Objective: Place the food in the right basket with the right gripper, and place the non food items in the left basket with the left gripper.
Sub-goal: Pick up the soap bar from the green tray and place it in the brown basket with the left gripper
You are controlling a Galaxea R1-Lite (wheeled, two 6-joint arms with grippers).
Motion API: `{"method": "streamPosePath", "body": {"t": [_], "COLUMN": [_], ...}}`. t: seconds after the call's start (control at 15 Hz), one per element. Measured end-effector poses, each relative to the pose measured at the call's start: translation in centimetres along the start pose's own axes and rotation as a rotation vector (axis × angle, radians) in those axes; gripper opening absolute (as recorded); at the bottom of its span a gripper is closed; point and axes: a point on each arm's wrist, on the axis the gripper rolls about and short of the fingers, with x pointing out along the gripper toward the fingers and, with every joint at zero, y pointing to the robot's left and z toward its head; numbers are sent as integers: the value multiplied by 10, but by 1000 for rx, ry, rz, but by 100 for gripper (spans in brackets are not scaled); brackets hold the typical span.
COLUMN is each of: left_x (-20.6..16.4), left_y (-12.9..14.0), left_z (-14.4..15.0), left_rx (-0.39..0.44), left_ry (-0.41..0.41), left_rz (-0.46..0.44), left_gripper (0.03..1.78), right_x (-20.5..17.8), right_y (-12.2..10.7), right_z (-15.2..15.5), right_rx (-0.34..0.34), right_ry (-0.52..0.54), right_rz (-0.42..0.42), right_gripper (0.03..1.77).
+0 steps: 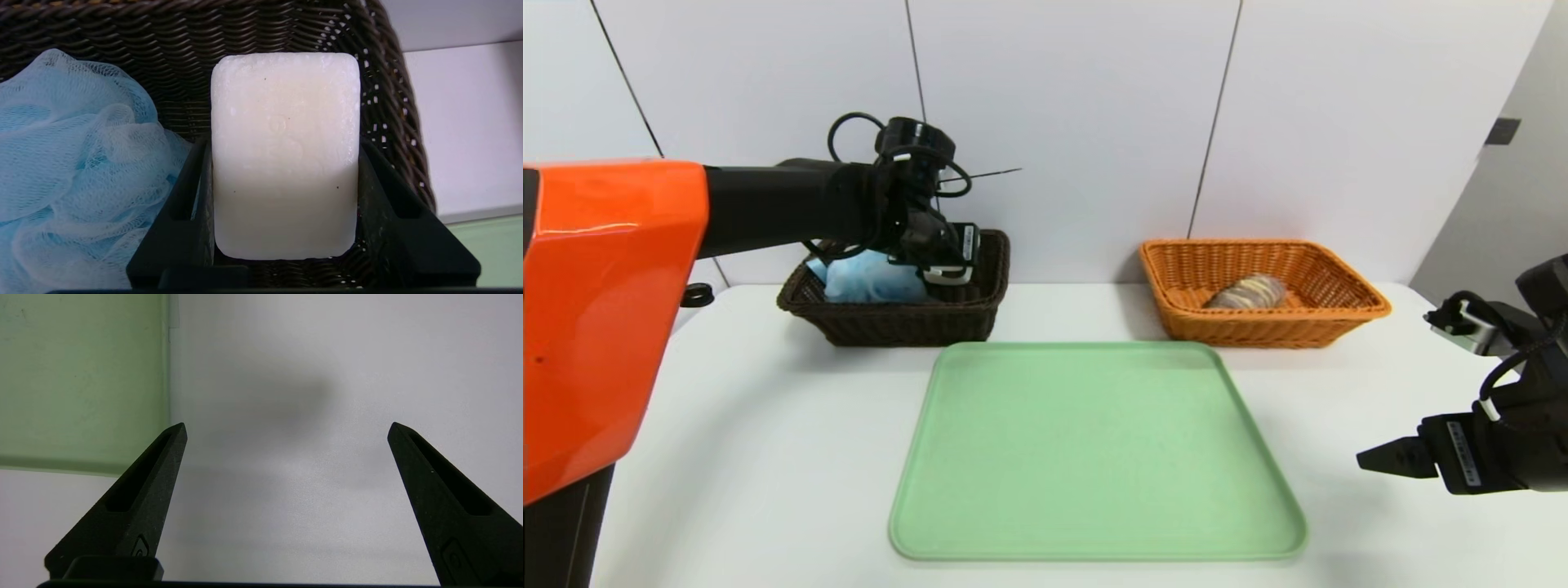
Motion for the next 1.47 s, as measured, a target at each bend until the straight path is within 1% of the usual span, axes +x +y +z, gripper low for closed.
{"method": "streamPosePath", "body": {"t": [0.13,0.47,0.6,1.27,1.47], "left_x": [10,27,31,40,40], "left_y": [6,10,8,9,10], "left_z": [-3,-11,-13,-20,-19], "left_rx": [-5,-1,0,2,2], "left_ry": [9,17,25,45,43], "left_rz": [15,20,-4,-1,0], "left_gripper": [98,97,97,97,121], "right_x": [0,-1,-1,-1,-1], "right_y": [0,2,2,2,2], "right_z": [1,1,1,1,1], "right_rx": [-2,-9,-9,-10,-9], "right_ry": [-3,-6,-7,-7,-8], "right_rz": [1,7,7,7,7], "right_gripper": [170,170,170,170,170]}}
